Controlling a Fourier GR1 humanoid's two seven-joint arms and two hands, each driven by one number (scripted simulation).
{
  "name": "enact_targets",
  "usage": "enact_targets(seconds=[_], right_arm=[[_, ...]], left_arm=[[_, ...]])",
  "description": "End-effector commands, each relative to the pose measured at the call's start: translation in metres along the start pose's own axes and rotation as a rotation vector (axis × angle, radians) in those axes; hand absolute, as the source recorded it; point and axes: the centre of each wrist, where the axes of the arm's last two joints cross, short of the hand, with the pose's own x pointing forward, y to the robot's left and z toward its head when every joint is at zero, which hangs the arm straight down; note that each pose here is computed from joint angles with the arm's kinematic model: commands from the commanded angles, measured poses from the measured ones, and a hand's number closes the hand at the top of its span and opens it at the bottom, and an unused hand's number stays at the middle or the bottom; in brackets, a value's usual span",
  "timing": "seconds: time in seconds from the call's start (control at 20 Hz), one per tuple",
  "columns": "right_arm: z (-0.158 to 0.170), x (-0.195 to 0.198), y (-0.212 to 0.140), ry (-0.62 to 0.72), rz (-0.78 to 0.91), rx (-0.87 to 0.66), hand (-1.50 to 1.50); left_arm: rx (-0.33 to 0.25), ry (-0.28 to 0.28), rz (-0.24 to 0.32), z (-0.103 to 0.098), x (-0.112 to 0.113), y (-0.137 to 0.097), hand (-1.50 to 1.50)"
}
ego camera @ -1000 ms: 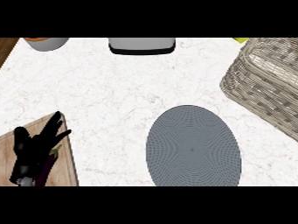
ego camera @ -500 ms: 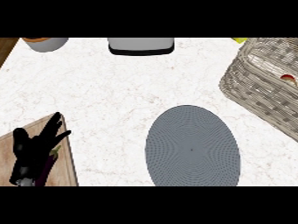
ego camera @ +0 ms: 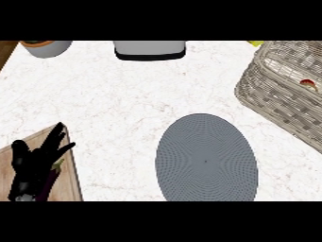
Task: Pick the cupcake from the placemat and place it in the basket
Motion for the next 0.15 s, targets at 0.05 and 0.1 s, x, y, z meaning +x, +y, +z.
enact_targets(seconds=[0.05, 0.1], right_arm=[[-0.014, -0.026, -0.045, 0.064, 0.005, -0.059, -1.5], [0.002, -0.032, -0.053, 0.048, -0.035, -0.047, -1.5]], left_arm=[[0.018, 0.148, 0.025, 0.008, -0.032, 0.016, 0.0], [0.019, 0.16, 0.016, 0.009, -0.042, -0.002, 0.0]])
